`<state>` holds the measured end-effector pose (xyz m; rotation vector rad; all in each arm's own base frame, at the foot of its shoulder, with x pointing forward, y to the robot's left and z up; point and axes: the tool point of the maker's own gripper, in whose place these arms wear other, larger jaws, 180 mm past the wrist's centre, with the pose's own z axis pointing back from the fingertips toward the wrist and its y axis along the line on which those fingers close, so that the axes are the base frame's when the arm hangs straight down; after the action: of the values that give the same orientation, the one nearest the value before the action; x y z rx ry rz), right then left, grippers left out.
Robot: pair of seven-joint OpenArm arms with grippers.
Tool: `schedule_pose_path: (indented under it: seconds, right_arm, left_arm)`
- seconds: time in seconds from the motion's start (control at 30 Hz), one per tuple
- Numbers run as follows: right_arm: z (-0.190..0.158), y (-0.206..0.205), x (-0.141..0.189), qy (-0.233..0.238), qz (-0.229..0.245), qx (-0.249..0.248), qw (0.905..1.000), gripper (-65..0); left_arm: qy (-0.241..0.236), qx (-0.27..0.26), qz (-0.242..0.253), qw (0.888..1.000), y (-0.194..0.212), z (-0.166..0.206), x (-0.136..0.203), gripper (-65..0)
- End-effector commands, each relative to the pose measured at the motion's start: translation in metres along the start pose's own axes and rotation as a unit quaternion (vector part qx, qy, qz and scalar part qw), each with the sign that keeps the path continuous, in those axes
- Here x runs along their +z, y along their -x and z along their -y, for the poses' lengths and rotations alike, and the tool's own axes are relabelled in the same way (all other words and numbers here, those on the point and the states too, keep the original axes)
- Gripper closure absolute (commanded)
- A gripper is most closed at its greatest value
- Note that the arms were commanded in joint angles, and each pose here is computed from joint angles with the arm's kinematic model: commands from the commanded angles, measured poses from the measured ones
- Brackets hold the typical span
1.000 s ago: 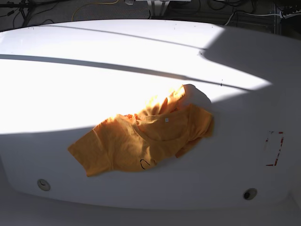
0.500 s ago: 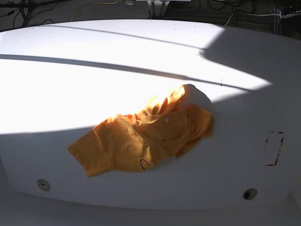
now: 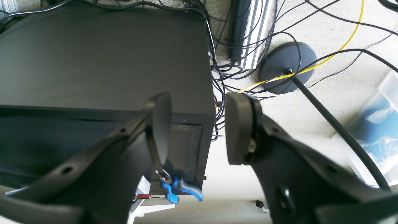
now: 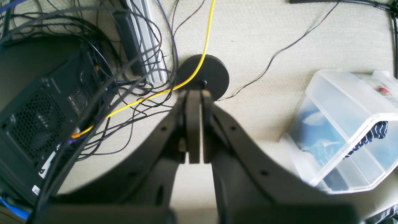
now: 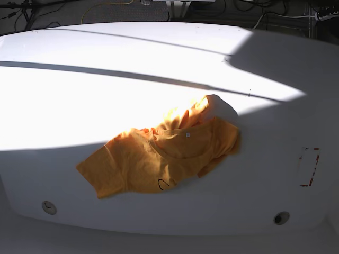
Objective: Fold the T-shirt properly
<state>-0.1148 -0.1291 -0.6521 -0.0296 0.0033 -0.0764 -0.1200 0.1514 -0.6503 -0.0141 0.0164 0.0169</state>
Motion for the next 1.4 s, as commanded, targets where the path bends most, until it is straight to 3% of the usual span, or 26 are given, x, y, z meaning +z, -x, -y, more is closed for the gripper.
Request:
schedule_pose_path:
  seconds: [0.0, 1.37]
  right_arm:
    - [0.0028, 0.0108, 0.0018, 0.002, -0.009, 0.003, 1.0000, -0.3]
    - [0.0030, 0.0188, 0.0030, 0.004, -0.020, 0.007, 0.9998, -0.2]
  left_arm:
    - [0.000, -0.004, -0.008, 1.000, 0.0090, -0.0008, 0.0016, -25.9]
    - [0.003, -0.013, -0.016, 1.000, 0.0117, 0.0008, 0.0014, -25.9]
